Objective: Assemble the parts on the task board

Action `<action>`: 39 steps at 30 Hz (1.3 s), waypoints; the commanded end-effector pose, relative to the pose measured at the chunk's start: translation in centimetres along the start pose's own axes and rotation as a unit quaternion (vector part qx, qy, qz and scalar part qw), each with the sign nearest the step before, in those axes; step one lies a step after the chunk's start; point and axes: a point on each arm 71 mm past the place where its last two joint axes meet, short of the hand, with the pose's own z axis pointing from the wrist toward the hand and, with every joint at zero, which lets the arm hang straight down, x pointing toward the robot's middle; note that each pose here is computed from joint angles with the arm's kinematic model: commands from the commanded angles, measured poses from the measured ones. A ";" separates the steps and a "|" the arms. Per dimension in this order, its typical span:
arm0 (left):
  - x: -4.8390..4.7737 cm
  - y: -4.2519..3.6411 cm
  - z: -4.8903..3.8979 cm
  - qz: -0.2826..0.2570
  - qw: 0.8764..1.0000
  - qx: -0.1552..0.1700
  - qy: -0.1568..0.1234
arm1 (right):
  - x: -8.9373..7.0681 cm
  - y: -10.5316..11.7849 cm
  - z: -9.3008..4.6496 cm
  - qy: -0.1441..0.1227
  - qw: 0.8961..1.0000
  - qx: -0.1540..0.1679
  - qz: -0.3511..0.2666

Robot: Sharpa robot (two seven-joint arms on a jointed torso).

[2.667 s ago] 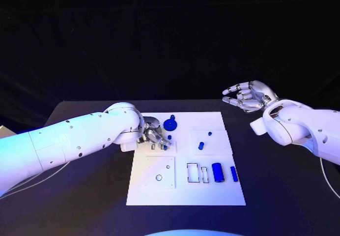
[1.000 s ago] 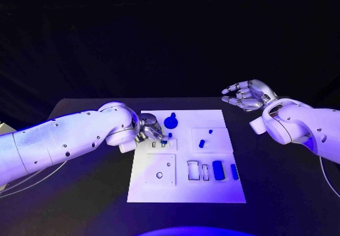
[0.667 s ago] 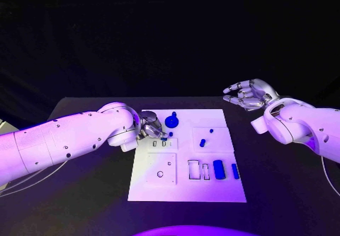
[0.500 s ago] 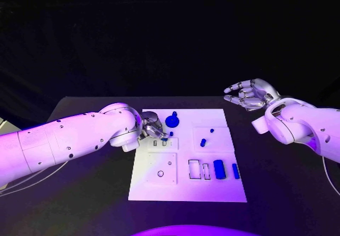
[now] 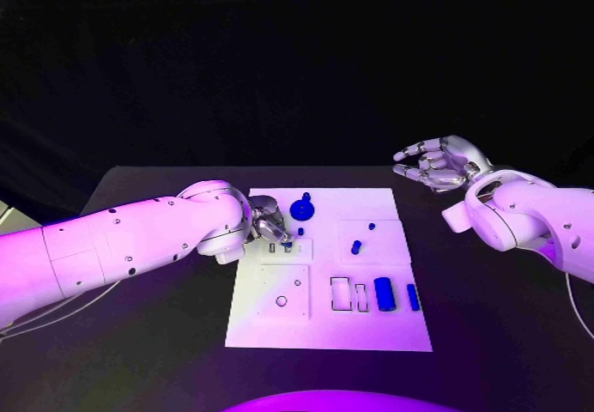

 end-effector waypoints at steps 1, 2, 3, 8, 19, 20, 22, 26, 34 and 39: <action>0.19 -0.08 0.06 0.016 1.000 -0.004 0.006 | 0.1 0.2 0.0 0.005 1.000 -0.009 -0.003; 0.21 -0.08 0.07 0.017 1.000 -0.005 0.008 | 0.1 0.2 0.0 0.005 1.000 -0.009 -0.003; 0.24 -0.08 0.08 0.018 1.000 -0.005 0.009 | 0.1 0.2 0.0 0.005 1.000 -0.009 -0.004; 0.31 -0.09 0.11 0.021 1.000 -0.006 0.012 | 0.1 0.2 0.0 0.006 1.000 -0.010 -0.004; 0.54 -0.20 0.24 0.032 0.999 -0.007 0.014 | 0.2 0.2 0.0 0.008 1.000 -0.010 -0.004; 0.56 -0.20 0.25 0.032 0.999 -0.007 0.015 | 0.2 0.2 0.0 0.008 1.000 -0.010 -0.004; 0.57 -0.19 0.26 0.033 0.999 -0.008 0.015 | 0.2 0.2 0.0 0.008 1.000 -0.010 -0.004; 0.56 -0.12 0.31 0.033 0.999 -0.009 0.013 | 0.2 0.2 0.0 0.007 1.000 -0.010 -0.007; 0.54 -0.06 0.42 0.037 0.999 -0.012 0.011 | 0.4 0.3 0.0 0.008 1.000 -0.013 -0.010; 0.60 0.01 0.44 0.039 0.999 -0.013 0.012 | 0.4 0.4 0.0 0.008 1.000 -0.013 -0.010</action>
